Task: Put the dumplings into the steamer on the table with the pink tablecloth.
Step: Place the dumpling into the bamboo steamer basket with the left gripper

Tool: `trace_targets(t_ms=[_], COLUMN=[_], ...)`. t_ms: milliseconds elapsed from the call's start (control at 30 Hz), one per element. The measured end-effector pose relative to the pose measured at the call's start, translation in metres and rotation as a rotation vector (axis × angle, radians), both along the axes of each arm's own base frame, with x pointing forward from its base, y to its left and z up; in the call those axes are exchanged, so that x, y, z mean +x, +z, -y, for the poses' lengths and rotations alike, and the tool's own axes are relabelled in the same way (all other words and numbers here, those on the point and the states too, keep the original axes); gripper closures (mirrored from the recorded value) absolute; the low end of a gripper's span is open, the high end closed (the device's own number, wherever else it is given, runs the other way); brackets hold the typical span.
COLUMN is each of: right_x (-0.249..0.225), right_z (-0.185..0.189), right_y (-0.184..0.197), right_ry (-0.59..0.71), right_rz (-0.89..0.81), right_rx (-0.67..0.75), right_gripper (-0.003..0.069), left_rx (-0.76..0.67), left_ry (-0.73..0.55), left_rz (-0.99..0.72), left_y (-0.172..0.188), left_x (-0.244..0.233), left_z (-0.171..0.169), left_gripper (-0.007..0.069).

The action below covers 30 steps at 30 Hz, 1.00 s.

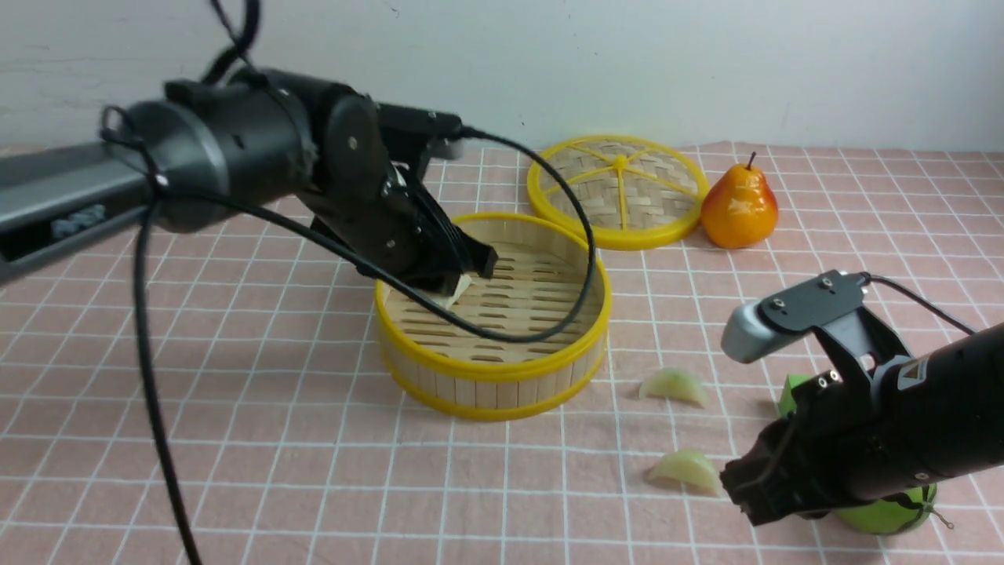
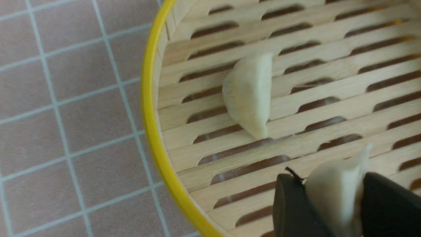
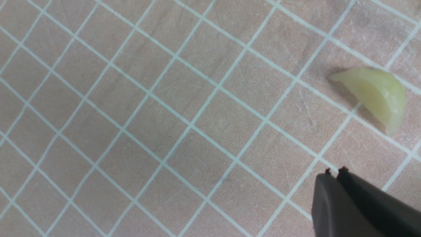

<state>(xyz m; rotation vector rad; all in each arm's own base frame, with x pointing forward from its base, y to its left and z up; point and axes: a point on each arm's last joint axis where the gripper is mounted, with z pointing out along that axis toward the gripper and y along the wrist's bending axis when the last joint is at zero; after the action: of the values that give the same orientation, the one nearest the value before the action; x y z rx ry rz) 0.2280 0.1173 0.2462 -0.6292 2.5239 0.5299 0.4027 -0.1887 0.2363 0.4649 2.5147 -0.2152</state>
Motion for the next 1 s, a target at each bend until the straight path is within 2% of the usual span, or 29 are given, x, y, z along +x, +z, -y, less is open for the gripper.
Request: trace_targets(t_ms=[100,200,400,767,867,933,1000], right_x=[0.0,0.0,-0.001,-0.002,-0.002,-0.002,-0.002], right_z=[0.0,0.0,0.0,-0.001,-0.002,-0.002,-0.002], right_y=[0.0,0.0,0.0,0.0,0.0,0.0,0.001], right_ry=[0.008,0.01,0.015,0.009,0.005,0.002,0.001], right_rz=[0.005,0.001,-0.01,-0.02,-0.023,-0.025,-0.026], right_rx=[-0.003,-0.003,-0.003,0.013,0.021,0.028,0.03], right_gripper=[0.0629,0.0627,0.0627,0.062,0.0617,0.0617,0.0616], left_rx=[0.051,0.078,0.105,0.198,0.193,0.19,0.197], left_ry=[-0.028,-0.048,-0.056,0.051,0.053,0.06,0.063], left_rz=[-0.061,-0.084,-0.059,0.002,0.009,0.006,-0.001], left_y=[-0.029,-0.038,-0.035,-0.032,-0.032,-0.032,-0.032], left_x=[0.001,-0.004,-0.018,-0.014,-0.014,-0.014,-0.015], left_z=[0.01,0.022,0.048,0.04,0.04,0.04,0.04], left_gripper=[0.0377,0.0377,0.0377,0.0375,0.0319,0.0232,0.019])
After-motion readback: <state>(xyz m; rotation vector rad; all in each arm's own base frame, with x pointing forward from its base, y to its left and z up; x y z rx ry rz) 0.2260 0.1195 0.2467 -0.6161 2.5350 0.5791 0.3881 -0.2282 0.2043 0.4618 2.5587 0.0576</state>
